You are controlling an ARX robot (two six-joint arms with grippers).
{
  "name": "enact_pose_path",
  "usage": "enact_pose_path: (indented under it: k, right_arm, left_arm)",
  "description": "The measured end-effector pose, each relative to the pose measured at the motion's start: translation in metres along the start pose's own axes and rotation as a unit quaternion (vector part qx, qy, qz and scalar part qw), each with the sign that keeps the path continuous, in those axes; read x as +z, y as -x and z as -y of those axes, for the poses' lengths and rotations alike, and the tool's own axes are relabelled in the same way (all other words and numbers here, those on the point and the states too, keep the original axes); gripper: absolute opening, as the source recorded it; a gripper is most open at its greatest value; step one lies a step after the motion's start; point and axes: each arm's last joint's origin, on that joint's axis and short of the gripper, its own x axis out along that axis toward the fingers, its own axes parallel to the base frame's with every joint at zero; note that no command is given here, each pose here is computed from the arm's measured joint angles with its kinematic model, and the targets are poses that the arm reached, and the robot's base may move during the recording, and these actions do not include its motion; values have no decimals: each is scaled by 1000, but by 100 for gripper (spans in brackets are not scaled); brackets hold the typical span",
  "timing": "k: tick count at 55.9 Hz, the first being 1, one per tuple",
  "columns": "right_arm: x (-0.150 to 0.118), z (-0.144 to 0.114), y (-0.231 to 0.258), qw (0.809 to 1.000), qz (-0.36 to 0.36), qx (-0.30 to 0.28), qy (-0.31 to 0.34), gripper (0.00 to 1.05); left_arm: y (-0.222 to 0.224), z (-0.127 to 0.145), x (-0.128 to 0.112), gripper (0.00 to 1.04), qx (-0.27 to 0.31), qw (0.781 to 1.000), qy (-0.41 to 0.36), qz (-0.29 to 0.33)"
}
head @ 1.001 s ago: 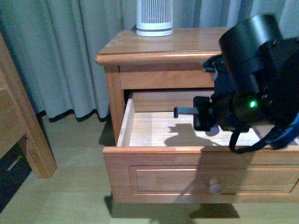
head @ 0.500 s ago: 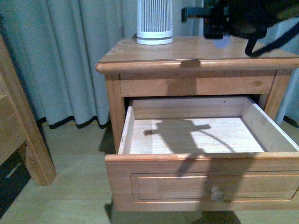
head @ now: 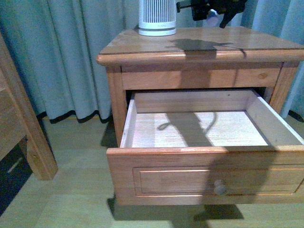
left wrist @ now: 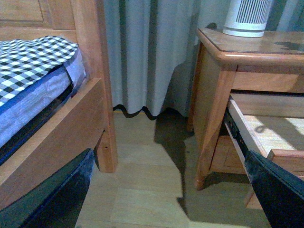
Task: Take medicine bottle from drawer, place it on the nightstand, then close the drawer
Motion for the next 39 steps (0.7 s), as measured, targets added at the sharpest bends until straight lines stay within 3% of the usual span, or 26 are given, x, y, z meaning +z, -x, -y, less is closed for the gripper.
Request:
enact_pose_path:
  k: [10,19,26,35,39]
  right_arm:
    - [3,-1,-3,1000,14,-2,-11,74]
    - [19,5,28,998,47,15,-46,99]
    - [35,15,80,994,80,43,-67,97]
    - [26,28,162,989,105,66,-82,71]
    - [-4,31,198,989,85,82,-87,56]
  left_arm:
    - [0,0,0,98,0,1000,0,0]
    - [0,0,0,98,0,1000,0,0]
    - [0,0,0,98,0,1000,0,0]
    - [0,0,0,98,0,1000,0,0]
    - [0,0,0,98,0,1000,0,0]
